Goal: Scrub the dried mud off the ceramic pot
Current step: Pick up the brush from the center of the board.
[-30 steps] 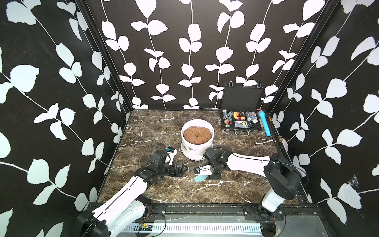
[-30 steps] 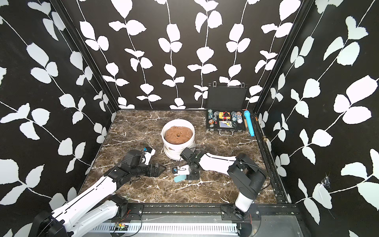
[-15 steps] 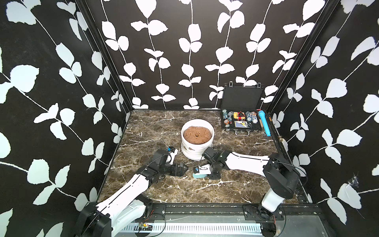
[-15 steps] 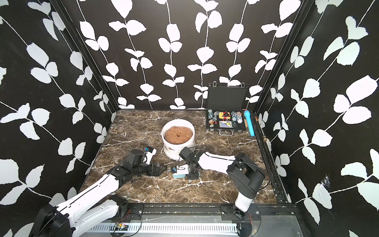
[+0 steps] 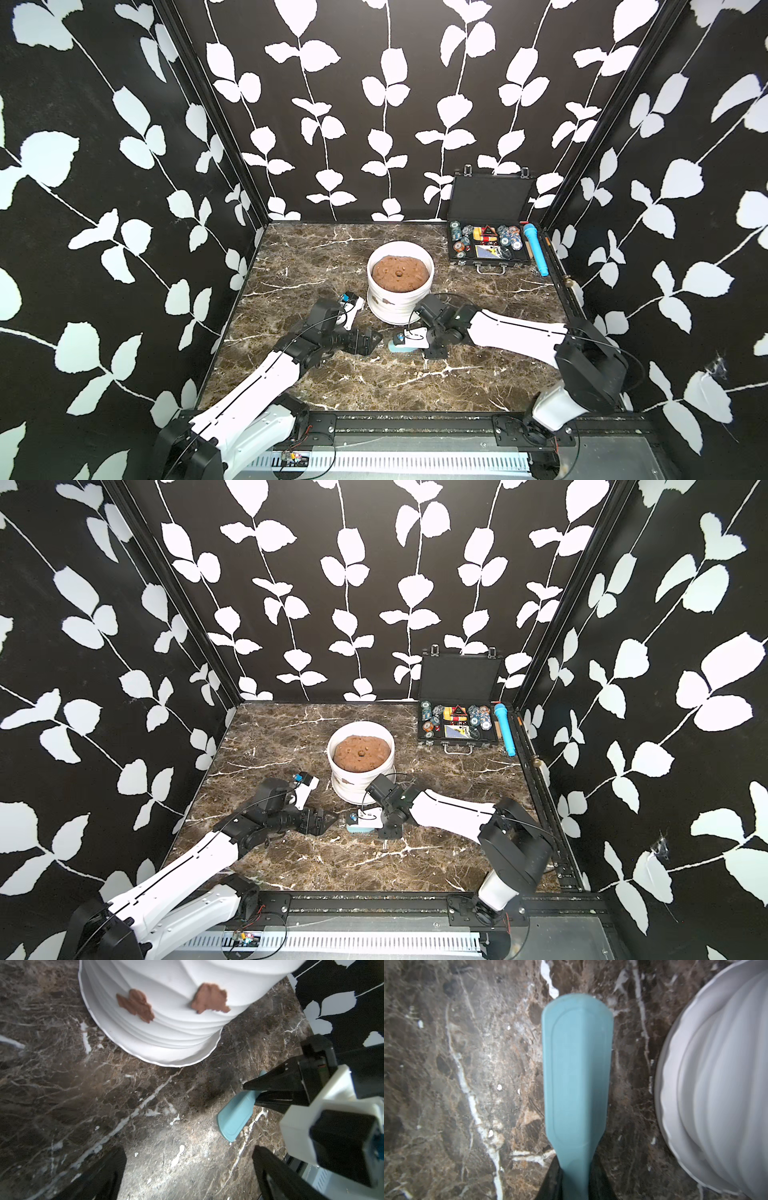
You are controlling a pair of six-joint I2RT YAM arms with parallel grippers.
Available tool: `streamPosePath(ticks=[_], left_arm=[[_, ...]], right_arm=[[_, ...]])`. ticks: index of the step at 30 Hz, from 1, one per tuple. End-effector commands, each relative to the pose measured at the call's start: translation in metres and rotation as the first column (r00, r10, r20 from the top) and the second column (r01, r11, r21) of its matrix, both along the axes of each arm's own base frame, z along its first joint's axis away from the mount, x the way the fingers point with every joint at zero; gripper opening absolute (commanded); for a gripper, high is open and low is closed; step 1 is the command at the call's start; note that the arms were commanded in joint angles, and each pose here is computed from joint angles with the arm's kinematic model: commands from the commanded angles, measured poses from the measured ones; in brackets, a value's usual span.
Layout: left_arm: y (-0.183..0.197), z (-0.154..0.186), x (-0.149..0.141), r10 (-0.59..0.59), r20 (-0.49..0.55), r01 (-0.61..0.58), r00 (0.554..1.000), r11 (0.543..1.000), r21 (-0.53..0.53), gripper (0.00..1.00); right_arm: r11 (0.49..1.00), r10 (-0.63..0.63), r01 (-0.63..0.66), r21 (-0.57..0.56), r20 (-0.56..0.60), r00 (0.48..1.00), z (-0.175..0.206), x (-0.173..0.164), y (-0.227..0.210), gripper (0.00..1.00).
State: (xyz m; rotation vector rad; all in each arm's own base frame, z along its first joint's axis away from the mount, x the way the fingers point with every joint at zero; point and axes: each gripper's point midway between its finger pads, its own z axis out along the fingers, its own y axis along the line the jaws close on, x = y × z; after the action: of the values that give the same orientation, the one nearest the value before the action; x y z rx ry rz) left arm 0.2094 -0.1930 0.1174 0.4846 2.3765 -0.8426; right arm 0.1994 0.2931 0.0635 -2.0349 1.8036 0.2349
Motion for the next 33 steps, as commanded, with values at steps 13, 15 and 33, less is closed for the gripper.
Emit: streamPosePath(ticks=[13, 15, 33], left_arm=[[-0.065, 0.086, 0.004, -0.092, 0.098, 0.096, 0.991, 0.995, -0.033, 0.90], [-0.062, 0.083, -0.002, -0.154, 0.123, 0.150, 0.980, 0.988, 0.041, 0.89], [-0.034, 0.119, -0.035, -0.637, 0.423, 0.440, 0.644, 0.761, 0.477, 0.81]], right_arm=[[0.985, -0.125, 0.070, 0.158, 0.368, 0.922, 0.084, 0.038, -0.014, 0.06], [0.984, -0.125, 0.066, 0.166, 0.374, 0.919, 0.090, 0.037, -0.015, 0.06], [0.966, -0.011, -0.075, 0.247, 0.331, 0.944, 0.147, 0.007, -0.007, 0.07]])
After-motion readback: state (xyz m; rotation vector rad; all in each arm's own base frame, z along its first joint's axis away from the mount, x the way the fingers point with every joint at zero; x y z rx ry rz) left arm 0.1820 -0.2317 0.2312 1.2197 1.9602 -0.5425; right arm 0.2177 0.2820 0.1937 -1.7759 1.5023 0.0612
